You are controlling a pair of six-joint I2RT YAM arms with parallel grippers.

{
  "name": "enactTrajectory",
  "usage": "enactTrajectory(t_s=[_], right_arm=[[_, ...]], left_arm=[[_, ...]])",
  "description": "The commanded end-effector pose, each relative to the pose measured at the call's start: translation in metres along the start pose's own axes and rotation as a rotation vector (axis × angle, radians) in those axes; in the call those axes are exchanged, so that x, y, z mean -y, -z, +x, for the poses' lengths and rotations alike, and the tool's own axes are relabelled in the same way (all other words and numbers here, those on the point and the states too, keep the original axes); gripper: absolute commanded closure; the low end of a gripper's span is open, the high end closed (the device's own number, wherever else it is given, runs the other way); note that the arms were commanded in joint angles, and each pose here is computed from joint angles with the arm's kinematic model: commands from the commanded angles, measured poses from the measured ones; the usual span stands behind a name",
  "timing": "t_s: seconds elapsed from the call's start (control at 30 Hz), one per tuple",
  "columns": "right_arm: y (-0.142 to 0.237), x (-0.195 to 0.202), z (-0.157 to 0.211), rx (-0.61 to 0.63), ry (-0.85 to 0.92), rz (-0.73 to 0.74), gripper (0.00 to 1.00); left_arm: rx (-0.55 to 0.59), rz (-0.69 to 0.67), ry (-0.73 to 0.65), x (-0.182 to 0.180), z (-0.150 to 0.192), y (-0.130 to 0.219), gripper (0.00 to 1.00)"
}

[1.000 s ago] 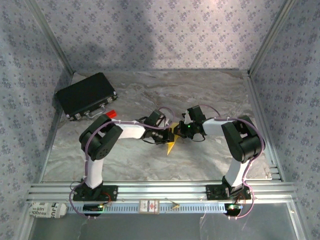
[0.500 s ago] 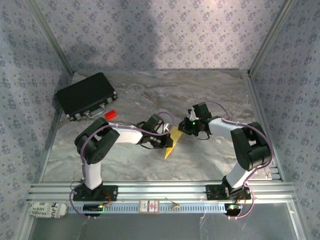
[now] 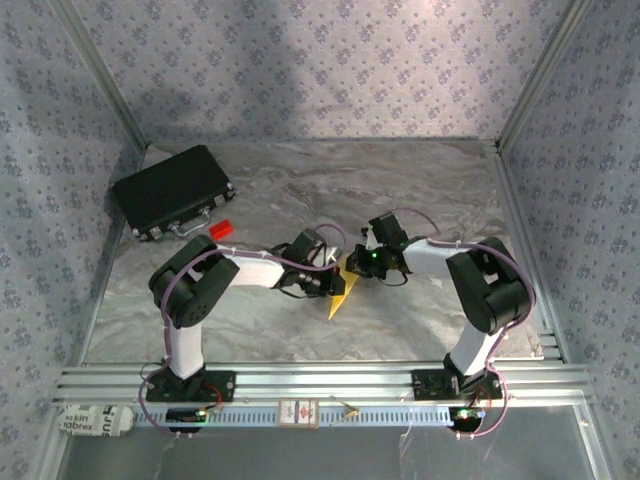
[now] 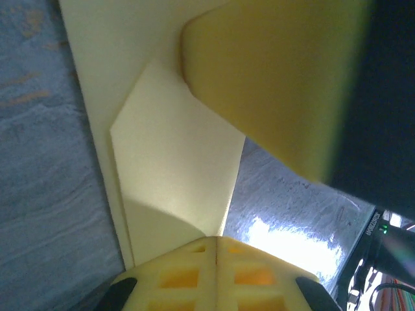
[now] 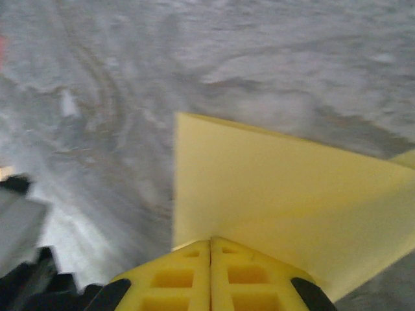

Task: Fold a paper plane with a square sheet of paper (pick it up from the middle)
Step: Fold the wing for the fifth time at the center of the table.

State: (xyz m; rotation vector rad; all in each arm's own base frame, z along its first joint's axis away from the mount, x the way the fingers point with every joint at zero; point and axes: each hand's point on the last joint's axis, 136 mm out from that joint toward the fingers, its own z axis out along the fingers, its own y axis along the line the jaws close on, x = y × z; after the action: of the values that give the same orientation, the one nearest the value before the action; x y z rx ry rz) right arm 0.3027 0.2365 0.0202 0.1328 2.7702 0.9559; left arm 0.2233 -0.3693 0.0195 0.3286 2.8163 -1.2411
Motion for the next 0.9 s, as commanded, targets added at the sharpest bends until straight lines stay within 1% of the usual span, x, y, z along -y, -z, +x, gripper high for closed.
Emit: enactTrajectory(t_s=[0.0, 0.23, 0.43, 0.6, 0.7, 0.87], right_arm=[[-0.005, 0.032, 0.003, -0.002, -0.065, 0.06, 0.92], [0.002, 0.043, -0.027, 0.043, -0.112, 0.004, 0.92], [0.01, 0.057, -0.044, 0.073, -0.153, -0.005, 0.91], [0.019, 0.06, -0.059, 0.105, -0.158, -0.013, 0.91], [0.027, 0.054, -0.067, 0.125, -0.157, -0.039, 0.91], [0.049, 0.031, -0.073, 0.174, -0.131, -0.077, 0.89]], left_arm=[[-0.1, -0.156, 0.11, -0.052, 0.038, -0.003, 1.0], [-0.117, -0.159, 0.126, -0.058, 0.045, -0.005, 1.0], [-0.121, -0.16, 0.132, -0.06, 0.049, -0.005, 1.0], [-0.117, -0.157, 0.136, -0.061, 0.049, -0.005, 1.0], [-0.117, -0.153, 0.132, -0.059, 0.049, -0.005, 1.0], [-0.096, -0.147, 0.128, -0.057, 0.045, -0.003, 1.0]])
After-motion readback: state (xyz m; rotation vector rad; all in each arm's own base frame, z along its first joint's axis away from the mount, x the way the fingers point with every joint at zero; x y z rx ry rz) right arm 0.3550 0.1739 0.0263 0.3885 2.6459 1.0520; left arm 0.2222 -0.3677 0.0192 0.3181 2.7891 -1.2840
